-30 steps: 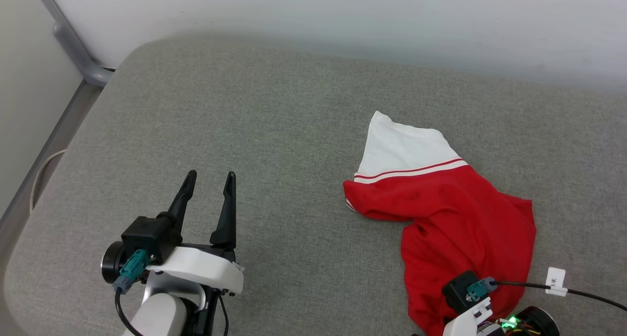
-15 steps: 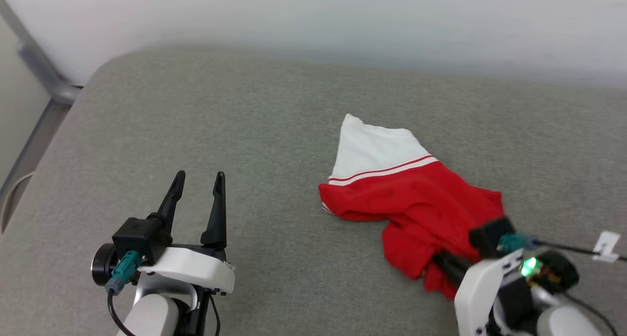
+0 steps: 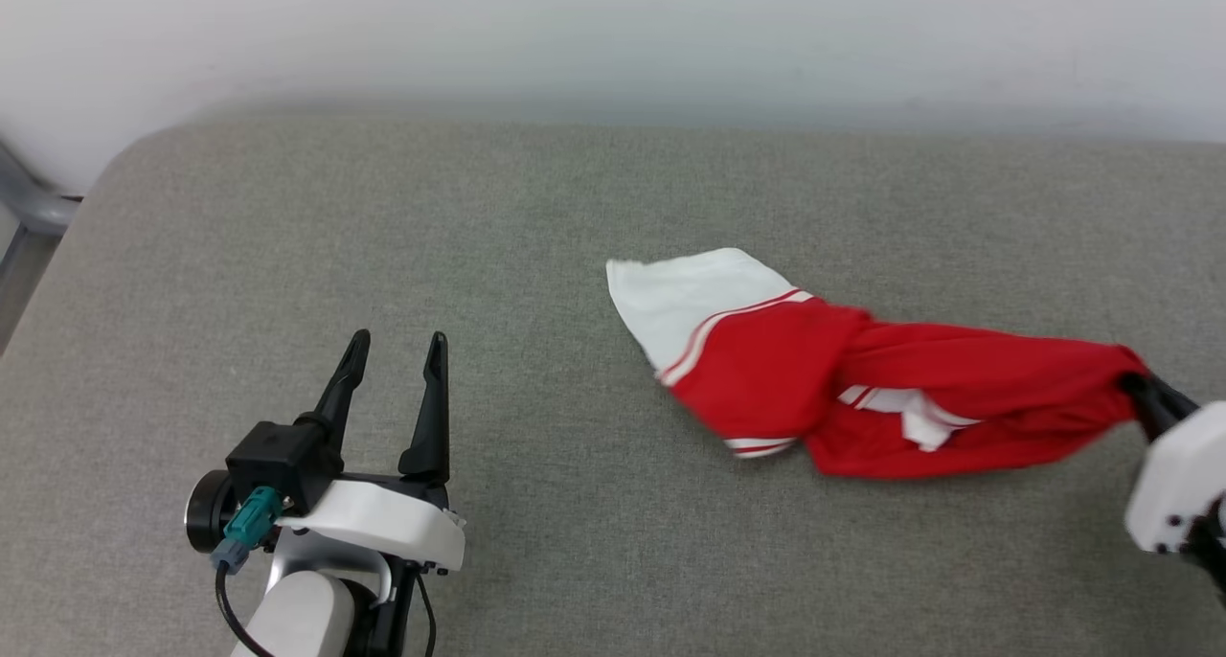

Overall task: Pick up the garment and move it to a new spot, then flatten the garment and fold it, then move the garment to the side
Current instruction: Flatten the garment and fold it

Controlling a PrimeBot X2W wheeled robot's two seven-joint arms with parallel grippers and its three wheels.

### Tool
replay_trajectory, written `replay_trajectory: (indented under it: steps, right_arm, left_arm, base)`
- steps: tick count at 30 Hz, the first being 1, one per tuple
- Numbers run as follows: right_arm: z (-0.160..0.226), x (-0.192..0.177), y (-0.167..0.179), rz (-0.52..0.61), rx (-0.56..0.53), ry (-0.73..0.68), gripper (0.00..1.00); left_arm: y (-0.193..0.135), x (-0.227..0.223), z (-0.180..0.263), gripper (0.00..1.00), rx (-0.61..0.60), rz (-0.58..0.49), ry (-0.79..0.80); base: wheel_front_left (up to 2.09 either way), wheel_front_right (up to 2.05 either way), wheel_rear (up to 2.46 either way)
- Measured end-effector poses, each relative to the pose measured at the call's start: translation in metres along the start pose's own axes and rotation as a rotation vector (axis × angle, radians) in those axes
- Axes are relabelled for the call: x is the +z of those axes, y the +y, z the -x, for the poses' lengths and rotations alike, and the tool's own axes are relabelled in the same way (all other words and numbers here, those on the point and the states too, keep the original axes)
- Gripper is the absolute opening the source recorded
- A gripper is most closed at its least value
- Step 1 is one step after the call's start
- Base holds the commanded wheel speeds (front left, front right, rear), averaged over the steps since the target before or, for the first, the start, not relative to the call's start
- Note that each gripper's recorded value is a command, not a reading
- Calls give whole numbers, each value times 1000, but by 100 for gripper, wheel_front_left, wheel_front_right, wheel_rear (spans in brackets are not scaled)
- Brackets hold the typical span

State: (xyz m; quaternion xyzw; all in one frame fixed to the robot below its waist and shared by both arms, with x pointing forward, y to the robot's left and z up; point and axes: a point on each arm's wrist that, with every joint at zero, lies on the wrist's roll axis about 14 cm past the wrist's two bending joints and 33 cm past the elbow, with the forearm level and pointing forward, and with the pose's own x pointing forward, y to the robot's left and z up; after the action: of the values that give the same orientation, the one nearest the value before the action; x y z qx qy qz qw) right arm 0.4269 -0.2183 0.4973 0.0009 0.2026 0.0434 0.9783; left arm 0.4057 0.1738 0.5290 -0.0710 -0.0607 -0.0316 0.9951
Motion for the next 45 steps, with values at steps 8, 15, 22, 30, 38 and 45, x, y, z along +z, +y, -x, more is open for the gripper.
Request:
replay_trajectory:
  steps: [8,15,22,30,38,45]
  right_arm:
    - [-6,-82,-71,-231,-212,177,0]
    - [-16,-109,-67,-320,-237,158,100]
    - [-9,-52,-58,-229,-229,-161,100]
    - [29,-17,-28,-101,-186,-351,100]
    - [55,-24,5,-39,-116,-291,100]
    - [56,-43,35,-67,-18,-136,100]
  left_arm:
    - [7,-17,-5,100,17,0,45]
    - [12,-24,-9,100,28,-5,62]
    - [9,-19,-5,100,20,-8,51]
    - [2,-10,6,100,0,-13,37]
    - [-9,-1,11,100,-27,-9,20]
    - [-11,0,13,100,-29,-3,21]
  base:
    - [0,0,0]
    - [0,0,0]
    - [0,0,0]
    - [0,0,0]
    - [0,0,0]
    - [0,0,0]
